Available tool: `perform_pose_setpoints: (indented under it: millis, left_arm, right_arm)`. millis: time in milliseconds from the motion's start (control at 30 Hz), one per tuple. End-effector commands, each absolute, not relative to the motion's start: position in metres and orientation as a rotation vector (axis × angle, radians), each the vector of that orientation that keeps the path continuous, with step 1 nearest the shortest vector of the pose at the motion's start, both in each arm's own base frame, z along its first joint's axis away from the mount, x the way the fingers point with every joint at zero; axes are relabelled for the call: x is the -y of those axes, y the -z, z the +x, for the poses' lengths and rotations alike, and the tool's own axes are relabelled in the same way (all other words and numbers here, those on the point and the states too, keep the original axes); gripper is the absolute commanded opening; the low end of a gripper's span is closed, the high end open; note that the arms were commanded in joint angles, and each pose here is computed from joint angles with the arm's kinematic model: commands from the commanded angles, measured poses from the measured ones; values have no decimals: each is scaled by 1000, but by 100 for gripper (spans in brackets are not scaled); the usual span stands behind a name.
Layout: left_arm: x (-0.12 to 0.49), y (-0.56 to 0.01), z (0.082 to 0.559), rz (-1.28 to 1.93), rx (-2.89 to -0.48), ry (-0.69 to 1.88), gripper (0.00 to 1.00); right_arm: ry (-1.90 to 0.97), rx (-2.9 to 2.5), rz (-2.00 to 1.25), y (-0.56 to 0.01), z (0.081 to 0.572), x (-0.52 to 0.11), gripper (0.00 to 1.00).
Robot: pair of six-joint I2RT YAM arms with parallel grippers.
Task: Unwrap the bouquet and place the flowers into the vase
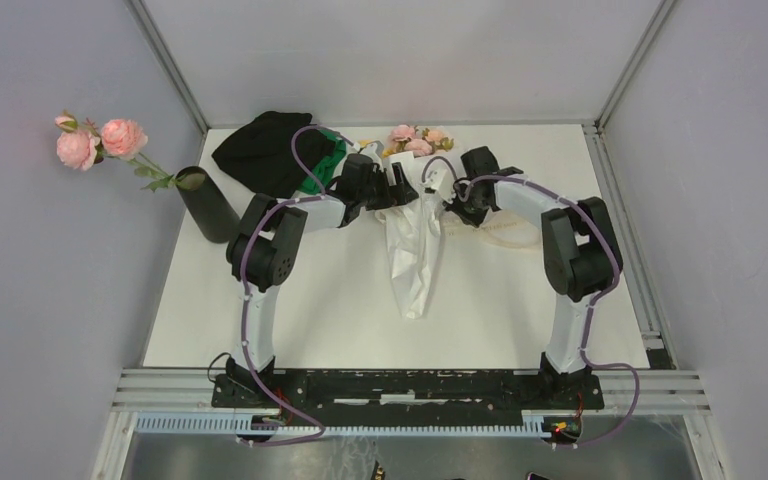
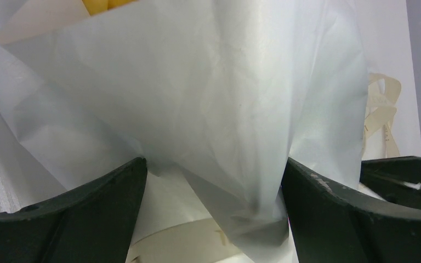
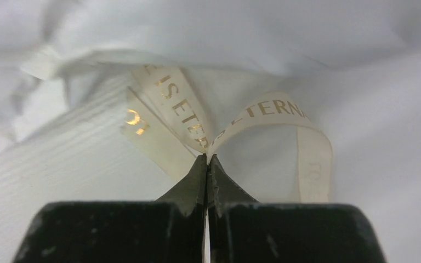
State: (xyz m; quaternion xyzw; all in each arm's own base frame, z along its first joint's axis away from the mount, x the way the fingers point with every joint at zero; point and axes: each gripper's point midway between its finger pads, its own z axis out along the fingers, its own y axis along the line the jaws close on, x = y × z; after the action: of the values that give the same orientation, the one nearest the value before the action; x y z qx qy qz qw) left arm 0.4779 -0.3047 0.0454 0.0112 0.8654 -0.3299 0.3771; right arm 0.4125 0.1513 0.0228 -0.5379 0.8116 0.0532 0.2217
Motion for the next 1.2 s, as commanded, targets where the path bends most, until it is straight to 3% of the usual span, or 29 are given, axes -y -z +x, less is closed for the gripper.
perform_pose_setpoints:
  millis: [0, 400, 633, 833, 967, 1033, 1100, 1167]
  left_arm:
    - [289, -25, 462, 23, -2309, 785, 98]
    - [290, -29, 459, 15, -2292, 809, 98]
    - [290, -31, 457, 15, -2286, 822, 98]
    - [297, -51, 455, 48, -2249, 826, 98]
    - [306, -80, 460, 91, -2189, 788, 98]
    - [311, -96, 462, 108, -2161, 790, 98]
    - [317, -114, 462, 126, -2132, 803, 98]
    - [323, -135, 460, 146, -2100, 818, 98]
  right_arm:
    - [141, -2171, -1092, -97, 462, -116, 0]
    - [437, -1959, -206, -237, 466, -2, 0]
    - [469, -1759, -12, -307, 442, 24, 0]
    - [436, -1848, -101, -249, 430, 16, 0]
    - [426, -1928, -75, -184, 409, 18, 11]
    - [424, -1951, -59, -161, 401, 20, 19]
    - [418, -1971, -60, -146, 396, 19, 37]
    - [408, -1982, -62, -141, 394, 18, 44]
